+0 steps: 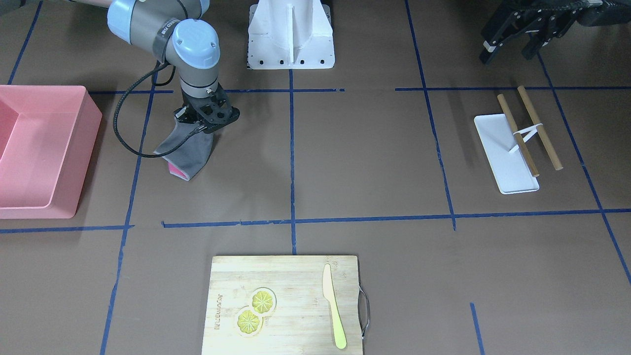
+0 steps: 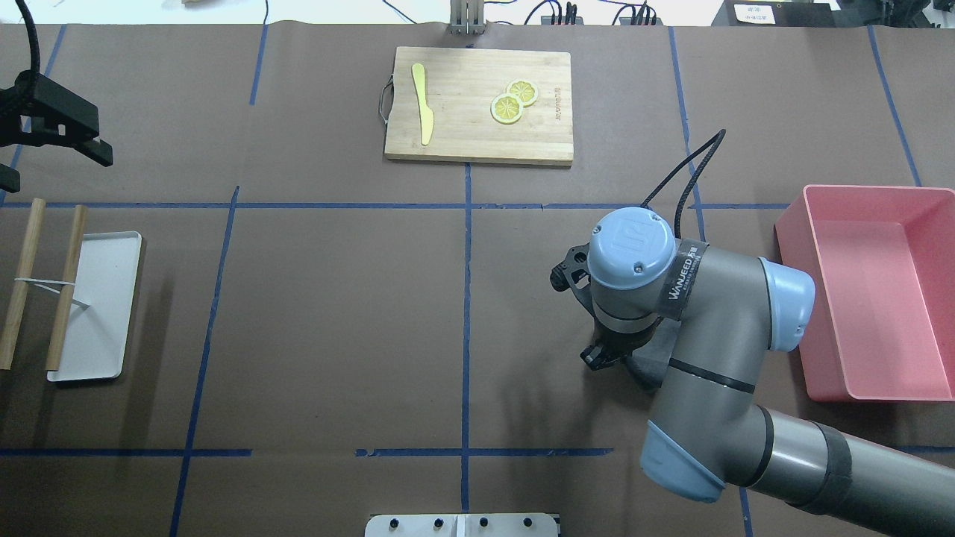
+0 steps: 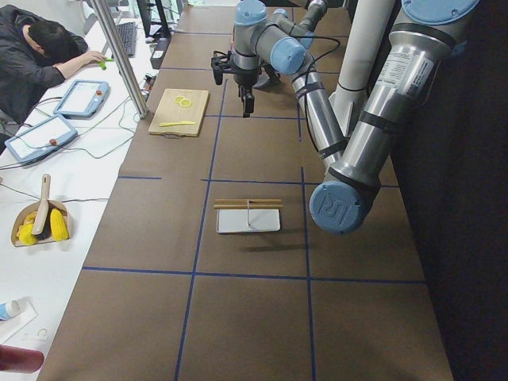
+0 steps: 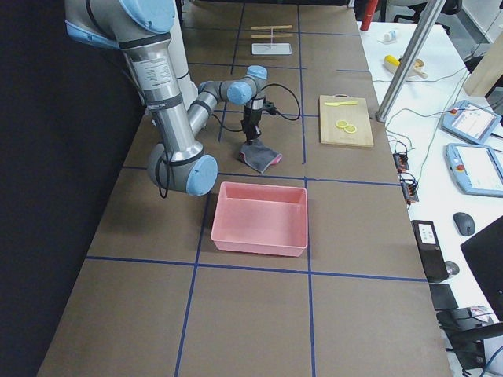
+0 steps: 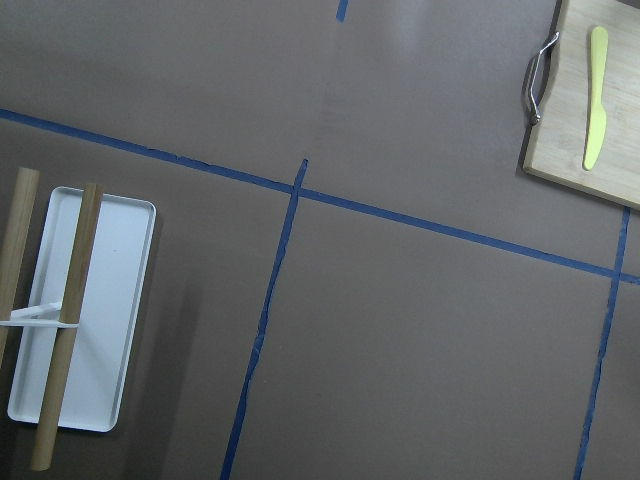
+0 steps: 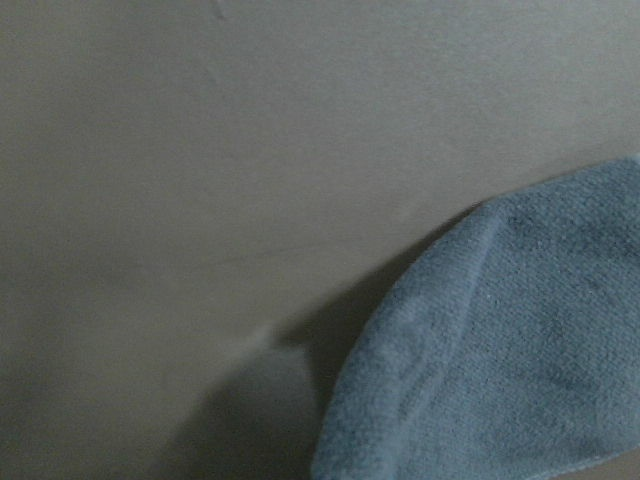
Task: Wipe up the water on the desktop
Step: 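Lower the cloth onto the table with the right gripper, then wipe the cloth across the table surface with the right gripper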
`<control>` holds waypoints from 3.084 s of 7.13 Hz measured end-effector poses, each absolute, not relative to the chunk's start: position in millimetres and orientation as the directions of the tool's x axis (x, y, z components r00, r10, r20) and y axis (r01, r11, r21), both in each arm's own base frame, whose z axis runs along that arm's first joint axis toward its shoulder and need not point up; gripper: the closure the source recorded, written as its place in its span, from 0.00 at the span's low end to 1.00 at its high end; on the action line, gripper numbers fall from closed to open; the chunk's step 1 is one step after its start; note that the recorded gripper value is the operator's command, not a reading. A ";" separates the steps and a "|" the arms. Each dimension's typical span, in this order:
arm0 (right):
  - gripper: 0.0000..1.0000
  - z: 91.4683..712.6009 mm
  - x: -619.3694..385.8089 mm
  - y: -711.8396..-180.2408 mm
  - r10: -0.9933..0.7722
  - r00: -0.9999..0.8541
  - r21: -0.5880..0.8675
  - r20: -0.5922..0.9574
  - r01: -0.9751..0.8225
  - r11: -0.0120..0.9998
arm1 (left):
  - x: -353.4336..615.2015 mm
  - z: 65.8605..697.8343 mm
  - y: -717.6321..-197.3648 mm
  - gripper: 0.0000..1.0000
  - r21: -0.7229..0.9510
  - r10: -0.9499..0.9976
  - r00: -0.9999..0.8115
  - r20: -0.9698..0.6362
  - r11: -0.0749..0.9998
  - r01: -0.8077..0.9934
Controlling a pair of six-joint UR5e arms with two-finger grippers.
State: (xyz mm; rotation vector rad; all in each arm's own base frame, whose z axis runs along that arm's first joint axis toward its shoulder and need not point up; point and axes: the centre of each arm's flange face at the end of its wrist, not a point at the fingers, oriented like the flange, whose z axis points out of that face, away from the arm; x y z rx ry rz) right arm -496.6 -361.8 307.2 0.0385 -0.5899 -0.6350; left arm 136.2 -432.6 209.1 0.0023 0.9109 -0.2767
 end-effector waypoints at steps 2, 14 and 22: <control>0.95 290.3 -514.1 -343.3 -0.585 0.560 0.241 0.587 0.569 0.786 | 136.2 209.1 -432.8 0.00 -0.113 -0.233 0.581 -0.780 0.965 0.236; 0.97 377.2 -452.4 -491.0 -0.431 0.697 0.168 0.573 0.415 0.894 | 126.1 207.4 -431.8 0.00 -0.101 -0.233 0.576 -0.783 0.963 0.251; 0.97 301.0 -527.4 -377.1 -0.439 0.541 0.163 0.717 0.482 0.861 | 109.5 214.0 -435.8 0.00 -0.071 -0.215 0.587 -0.781 0.963 0.258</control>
